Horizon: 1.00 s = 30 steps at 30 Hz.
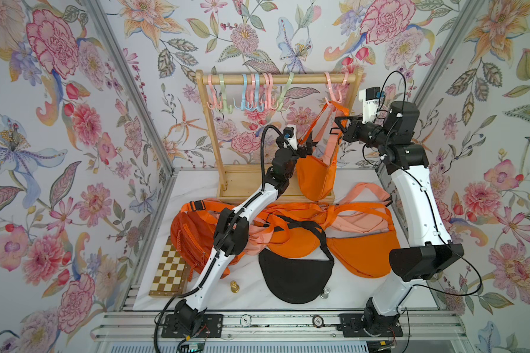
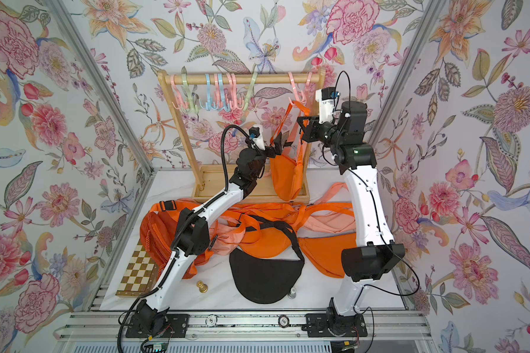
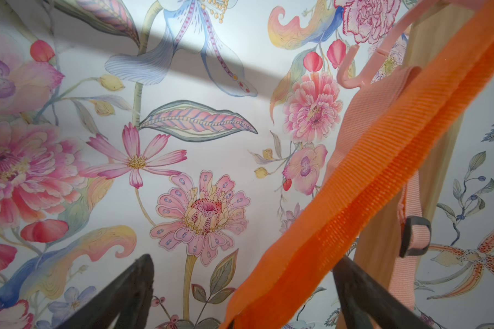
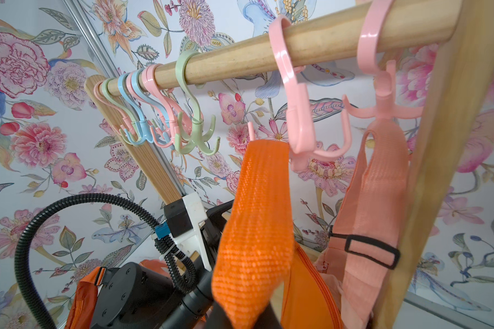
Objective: Take the bag off the hook
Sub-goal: Pick up the bag from the hook.
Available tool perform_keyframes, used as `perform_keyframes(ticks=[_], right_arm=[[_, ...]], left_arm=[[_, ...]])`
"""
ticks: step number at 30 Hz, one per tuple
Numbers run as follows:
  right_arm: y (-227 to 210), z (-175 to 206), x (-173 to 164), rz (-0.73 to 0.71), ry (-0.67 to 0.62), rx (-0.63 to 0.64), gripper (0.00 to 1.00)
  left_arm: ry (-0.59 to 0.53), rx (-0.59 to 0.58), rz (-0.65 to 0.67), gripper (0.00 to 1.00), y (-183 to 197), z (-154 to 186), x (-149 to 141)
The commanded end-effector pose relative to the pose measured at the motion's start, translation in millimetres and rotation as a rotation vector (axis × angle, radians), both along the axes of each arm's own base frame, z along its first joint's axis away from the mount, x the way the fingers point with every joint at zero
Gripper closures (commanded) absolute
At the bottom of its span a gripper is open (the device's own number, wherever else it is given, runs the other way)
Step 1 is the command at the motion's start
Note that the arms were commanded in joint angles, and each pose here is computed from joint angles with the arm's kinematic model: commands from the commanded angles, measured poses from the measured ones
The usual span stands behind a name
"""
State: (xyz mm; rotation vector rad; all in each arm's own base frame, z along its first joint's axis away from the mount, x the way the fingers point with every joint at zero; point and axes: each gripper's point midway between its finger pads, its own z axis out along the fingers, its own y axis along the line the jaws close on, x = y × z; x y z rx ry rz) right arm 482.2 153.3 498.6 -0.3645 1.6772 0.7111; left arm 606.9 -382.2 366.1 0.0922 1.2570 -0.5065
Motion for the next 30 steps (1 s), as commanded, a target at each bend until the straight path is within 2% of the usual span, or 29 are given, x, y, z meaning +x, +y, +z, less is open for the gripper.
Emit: perform_keyframes(ticks=[1,3,4,6,8,12,18,23,26,30], right_arm=[[0,3,4,0.014,-0.001,0.024,1.00],[1,1,6,0.019,0.005,0.027,1.00],[1,-1,7,0.021,0.012,0.029,1.00],[5,-1,4,0.047,0.019,0.038,1.00],[9,1,-2,0.078,0.034,0.059,1.00],[18,6,-20,0.140,0.052,0.090,1.00],[16,22,-29,0.153,0.040,0.117,1.00],[13,28,-27,0.210,0.082,0.180,1.00],[21,31,-33,0.295,0.116,0.213,1.00],[37,30,-55,0.420,0.163,0.231,1.00]], left_arm=[[-0.020,-0.090,0.038,0.00,26,40,-8],[-0.015,-0.095,0.032,0.00,28,37,-5],[-0.025,-0.091,0.012,0.03,25,36,-5],[-0.049,-0.102,-0.027,0.15,21,35,-5],[-0.077,-0.124,-0.076,0.17,13,35,-7],[-0.095,-0.158,-0.176,0.01,-6,21,-4],[-0.075,-0.173,-0.319,0.00,-23,3,-15],[-0.077,-0.106,-0.355,0.01,-40,-6,-26],[-0.074,-0.065,-0.349,0.00,-50,-12,-24],[-0.085,-0.059,-0.287,0.00,-45,-11,-16]])
